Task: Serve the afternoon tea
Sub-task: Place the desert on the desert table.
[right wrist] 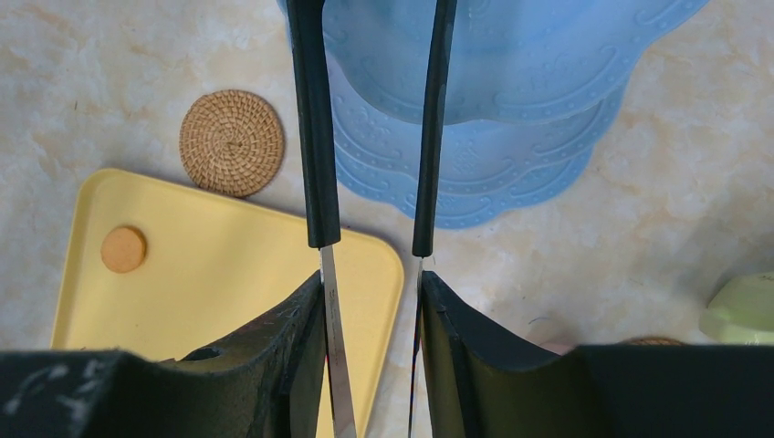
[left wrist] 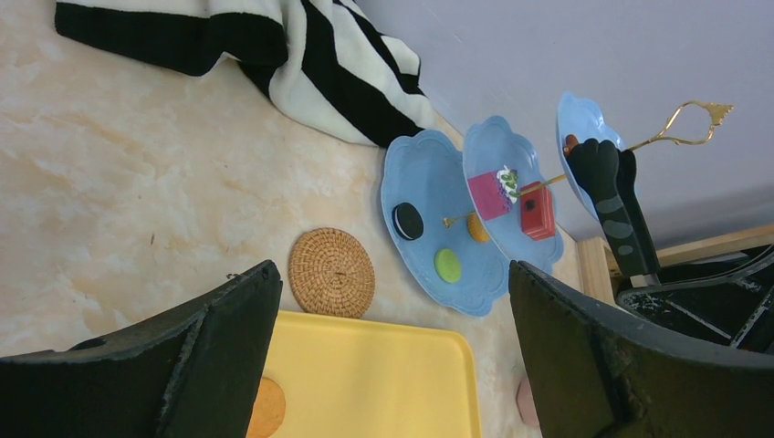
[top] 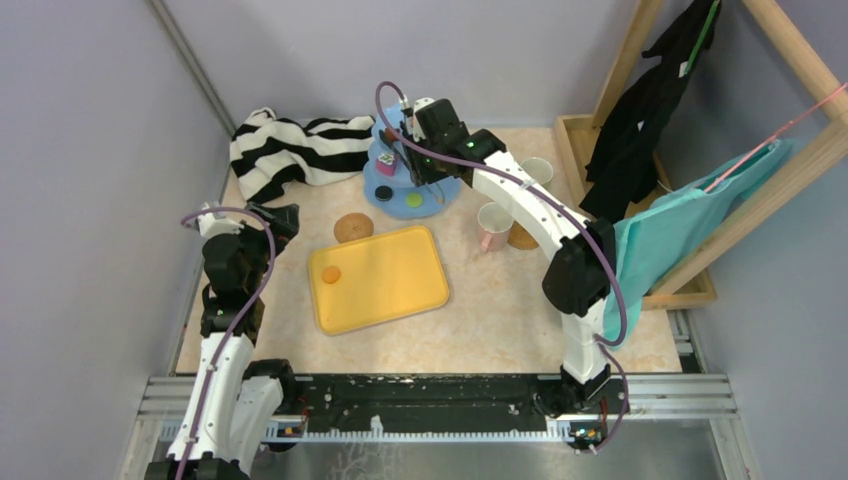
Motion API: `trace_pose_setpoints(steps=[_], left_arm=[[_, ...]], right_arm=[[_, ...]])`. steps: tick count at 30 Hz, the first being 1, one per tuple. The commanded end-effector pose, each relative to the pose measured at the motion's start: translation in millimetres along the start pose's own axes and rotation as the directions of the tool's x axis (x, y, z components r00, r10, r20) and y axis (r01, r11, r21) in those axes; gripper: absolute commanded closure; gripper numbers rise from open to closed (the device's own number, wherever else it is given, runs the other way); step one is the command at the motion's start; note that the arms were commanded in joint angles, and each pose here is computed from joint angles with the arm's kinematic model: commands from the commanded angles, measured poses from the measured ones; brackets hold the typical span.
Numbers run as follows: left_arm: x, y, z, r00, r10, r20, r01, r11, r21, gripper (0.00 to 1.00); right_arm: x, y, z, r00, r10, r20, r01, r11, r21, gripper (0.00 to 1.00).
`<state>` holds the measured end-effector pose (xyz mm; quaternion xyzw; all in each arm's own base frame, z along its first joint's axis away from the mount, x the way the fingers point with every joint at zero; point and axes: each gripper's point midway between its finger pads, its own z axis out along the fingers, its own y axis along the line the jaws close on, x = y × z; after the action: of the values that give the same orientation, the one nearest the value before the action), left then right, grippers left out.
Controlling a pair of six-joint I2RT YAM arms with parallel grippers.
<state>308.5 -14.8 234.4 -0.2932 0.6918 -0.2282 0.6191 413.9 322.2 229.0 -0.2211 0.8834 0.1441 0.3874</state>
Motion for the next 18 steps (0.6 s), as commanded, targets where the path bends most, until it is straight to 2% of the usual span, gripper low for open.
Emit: trace_pose_setpoints(steps=[1,18], left_arm=[[-4.8,-4.6,1.4,1.000,0.002,0.022,-0.003,1.000,0.029,0.01],[-5.7,-3.6,2.4,1.000,0.002,0.024,-0.003,1.000,0.027,0.01]], right_arm=[[-38.1,2.0,-28.5,0.992,0.013,0.127,-0.011,1.000,-0.022,0.61],[-51.8,7.1,-54.1,0.981,0.027,0.193,-0.016,0.998,-0.056,0.62]])
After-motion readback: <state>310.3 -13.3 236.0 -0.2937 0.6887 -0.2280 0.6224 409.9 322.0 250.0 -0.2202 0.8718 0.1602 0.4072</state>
